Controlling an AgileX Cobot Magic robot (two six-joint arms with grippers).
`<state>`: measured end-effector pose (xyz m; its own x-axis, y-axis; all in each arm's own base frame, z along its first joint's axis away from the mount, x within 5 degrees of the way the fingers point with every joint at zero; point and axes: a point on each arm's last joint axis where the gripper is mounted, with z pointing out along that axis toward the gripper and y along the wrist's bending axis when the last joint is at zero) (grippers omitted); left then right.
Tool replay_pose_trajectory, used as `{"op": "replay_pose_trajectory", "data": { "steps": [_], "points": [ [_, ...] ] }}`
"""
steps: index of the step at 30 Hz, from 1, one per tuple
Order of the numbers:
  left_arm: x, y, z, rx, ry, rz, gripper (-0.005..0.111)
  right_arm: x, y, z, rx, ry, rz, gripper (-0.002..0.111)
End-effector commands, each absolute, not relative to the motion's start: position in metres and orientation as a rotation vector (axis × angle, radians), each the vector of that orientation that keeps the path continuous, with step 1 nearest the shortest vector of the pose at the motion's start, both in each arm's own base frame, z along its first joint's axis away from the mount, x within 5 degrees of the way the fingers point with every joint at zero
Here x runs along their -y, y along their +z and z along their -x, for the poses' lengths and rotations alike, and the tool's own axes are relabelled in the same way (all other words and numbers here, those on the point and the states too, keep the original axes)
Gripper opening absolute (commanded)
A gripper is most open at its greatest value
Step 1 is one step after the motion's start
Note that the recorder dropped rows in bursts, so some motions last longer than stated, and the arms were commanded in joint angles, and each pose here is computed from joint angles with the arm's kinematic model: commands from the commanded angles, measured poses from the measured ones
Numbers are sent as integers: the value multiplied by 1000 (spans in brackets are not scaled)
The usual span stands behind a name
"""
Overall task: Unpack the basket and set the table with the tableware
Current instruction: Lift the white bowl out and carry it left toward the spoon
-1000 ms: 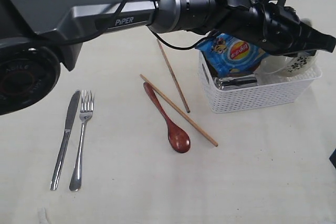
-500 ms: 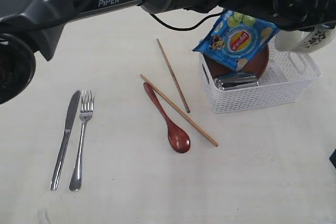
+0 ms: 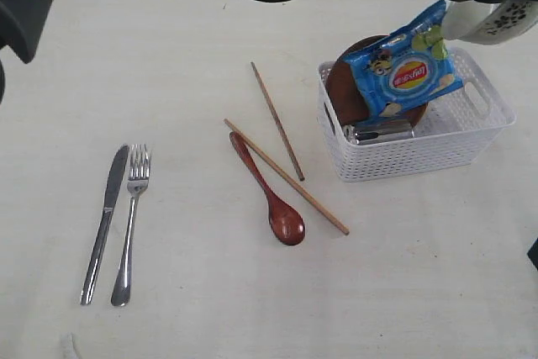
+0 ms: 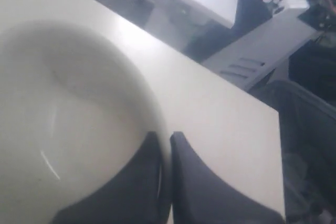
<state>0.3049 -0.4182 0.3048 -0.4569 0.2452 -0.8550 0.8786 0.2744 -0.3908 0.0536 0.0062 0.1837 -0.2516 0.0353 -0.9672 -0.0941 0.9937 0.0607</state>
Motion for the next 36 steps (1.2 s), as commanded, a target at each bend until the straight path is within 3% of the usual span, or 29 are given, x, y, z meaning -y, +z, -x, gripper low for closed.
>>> {"op": "replay_pose_trajectory", "data": {
  "steps": [1,5,15,21,26,31,36],
  "points": [
    [397,330,-300,-1887,-957,-1141,0,-6,184,-54,-1808,119,39,0],
    [377,344,-293,-1930,-735,-1250,0,-6,184,-54,-1808,119,39,0],
    [346,364,-274,-2022,-566,-1441,0,-6,184,-54,-1808,119,39,0],
    [319,351,-271,-2199,-303,-1458,0,-6,184,-54,-1808,121,37,0],
    [293,338,-251,-2228,-278,-1438,0,-6,184,-54,-1808,123,34,0],
    [260,312,-221,-2307,-258,-1461,0,-6,184,-54,-1808,123,34,0],
    [243,263,-185,-2370,-150,-1636,0,-6,184,-54,-1808,123,34,0]
  ]
}}
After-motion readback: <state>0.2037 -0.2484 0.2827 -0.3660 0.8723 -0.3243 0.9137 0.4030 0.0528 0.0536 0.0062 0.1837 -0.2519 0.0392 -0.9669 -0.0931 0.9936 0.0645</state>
